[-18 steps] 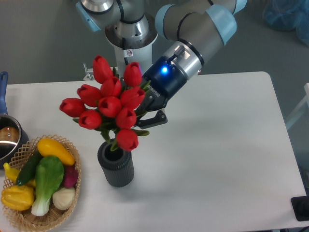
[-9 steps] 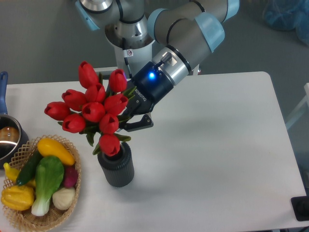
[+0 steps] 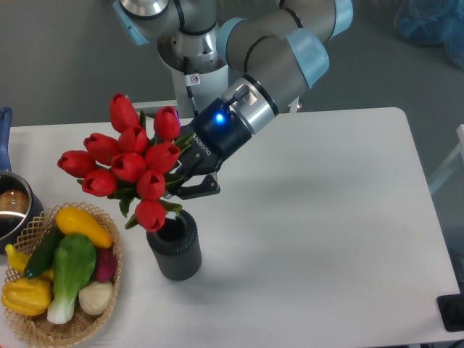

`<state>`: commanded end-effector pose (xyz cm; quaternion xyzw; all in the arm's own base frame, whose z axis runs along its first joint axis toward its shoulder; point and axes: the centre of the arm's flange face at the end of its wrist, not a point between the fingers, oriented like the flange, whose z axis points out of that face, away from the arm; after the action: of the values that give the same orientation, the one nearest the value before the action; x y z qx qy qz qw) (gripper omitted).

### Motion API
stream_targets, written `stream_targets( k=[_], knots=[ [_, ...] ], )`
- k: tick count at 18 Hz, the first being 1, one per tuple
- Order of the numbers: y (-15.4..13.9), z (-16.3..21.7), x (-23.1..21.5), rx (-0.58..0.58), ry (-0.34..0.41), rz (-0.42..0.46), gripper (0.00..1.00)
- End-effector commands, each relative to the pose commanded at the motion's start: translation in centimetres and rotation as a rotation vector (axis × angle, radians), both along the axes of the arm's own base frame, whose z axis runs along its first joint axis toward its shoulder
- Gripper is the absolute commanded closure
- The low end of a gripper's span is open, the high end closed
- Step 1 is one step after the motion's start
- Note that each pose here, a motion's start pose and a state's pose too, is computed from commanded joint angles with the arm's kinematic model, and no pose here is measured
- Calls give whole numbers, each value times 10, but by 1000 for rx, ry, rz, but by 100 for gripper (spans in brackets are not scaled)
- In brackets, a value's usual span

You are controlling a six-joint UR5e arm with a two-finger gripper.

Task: Insert the flowers into the vase
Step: 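Lower the tulip stems into the black vase opening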

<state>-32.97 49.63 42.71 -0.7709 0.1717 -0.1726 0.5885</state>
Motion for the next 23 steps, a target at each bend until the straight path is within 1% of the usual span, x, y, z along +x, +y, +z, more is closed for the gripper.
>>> stream_targets(
  k=[5, 10, 13, 18, 23],
  knots=[
    [-4, -5, -2, 26, 7, -6, 89],
    [-7, -1, -6, 61, -10, -8, 89],
    [-4, 0, -9, 67, -7, -13, 89],
    [-2, -8, -12, 86, -40, -21, 89],
    [-2, -17, -17, 80, -48, -17, 89]
  ],
)
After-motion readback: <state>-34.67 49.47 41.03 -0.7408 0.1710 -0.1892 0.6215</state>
